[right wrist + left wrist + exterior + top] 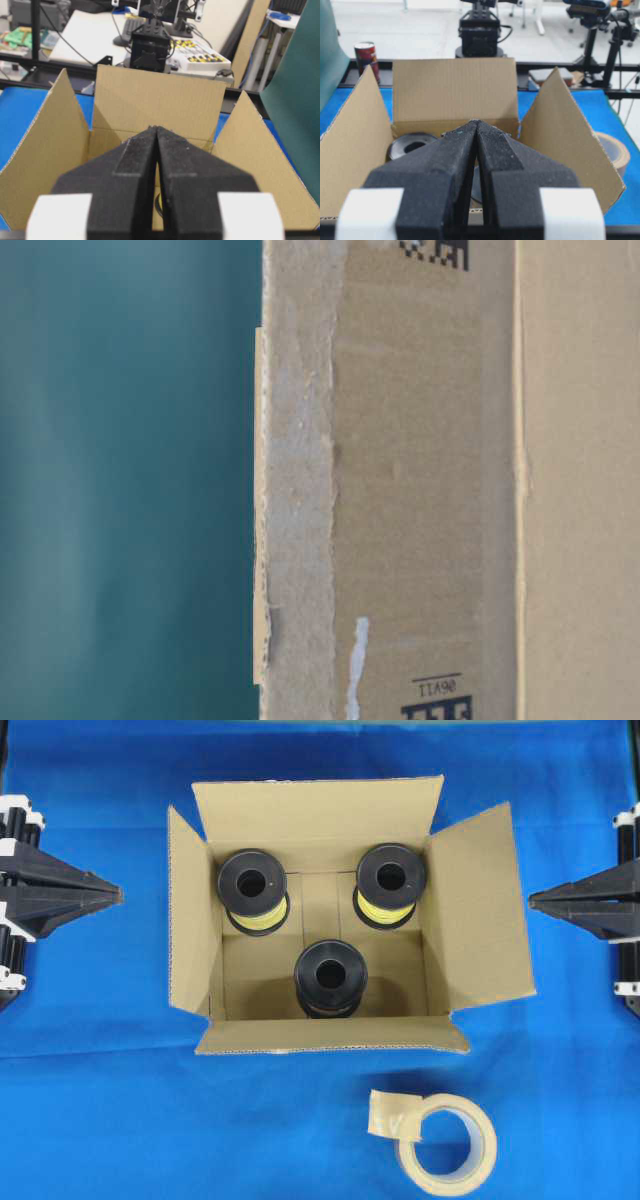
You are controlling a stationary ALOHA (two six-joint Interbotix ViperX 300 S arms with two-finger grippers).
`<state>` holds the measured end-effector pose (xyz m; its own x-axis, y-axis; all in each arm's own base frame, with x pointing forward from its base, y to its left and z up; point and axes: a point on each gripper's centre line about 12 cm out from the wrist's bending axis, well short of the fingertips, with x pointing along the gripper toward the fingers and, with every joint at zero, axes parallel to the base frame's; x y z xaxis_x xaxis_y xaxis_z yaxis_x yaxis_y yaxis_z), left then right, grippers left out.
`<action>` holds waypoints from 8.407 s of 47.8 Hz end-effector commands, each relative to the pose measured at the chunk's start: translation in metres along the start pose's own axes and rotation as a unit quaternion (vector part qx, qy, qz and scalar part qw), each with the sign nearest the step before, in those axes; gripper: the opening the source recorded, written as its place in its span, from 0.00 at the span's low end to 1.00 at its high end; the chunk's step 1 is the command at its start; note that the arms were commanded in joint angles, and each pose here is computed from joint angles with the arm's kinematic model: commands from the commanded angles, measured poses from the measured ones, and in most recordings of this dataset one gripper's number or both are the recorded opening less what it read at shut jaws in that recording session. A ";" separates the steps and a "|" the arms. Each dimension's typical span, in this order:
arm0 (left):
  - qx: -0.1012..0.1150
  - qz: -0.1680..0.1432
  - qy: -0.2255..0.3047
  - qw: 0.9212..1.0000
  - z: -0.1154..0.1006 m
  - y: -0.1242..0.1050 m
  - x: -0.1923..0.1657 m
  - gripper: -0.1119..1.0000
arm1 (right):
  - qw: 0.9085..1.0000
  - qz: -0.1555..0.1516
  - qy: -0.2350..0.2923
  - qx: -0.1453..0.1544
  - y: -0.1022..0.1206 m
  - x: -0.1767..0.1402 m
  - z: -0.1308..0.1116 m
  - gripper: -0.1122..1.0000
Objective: Close the cardboard box.
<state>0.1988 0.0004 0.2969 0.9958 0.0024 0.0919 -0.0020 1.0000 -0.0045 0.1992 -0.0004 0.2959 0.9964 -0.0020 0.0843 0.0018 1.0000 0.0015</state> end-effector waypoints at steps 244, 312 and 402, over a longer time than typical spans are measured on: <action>0.045 0.122 0.164 0.978 -0.147 0.108 0.217 0.10 | 0.986 0.013 0.138 0.091 0.022 0.108 -0.045 0.10; 0.043 0.117 0.162 0.979 -0.147 0.103 0.217 0.10 | 0.980 0.110 0.150 0.072 0.076 0.078 -0.066 0.10; 0.031 0.221 0.184 0.957 0.000 0.195 0.191 0.10 | 0.961 -0.036 0.245 0.119 0.012 0.086 -0.133 0.10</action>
<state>0.3861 0.1846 0.3006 0.8754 0.4221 -0.2356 -0.4111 0.9065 0.0965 0.2924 0.0114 0.1652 0.9050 -0.0095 -0.4254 0.1128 0.9693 0.2183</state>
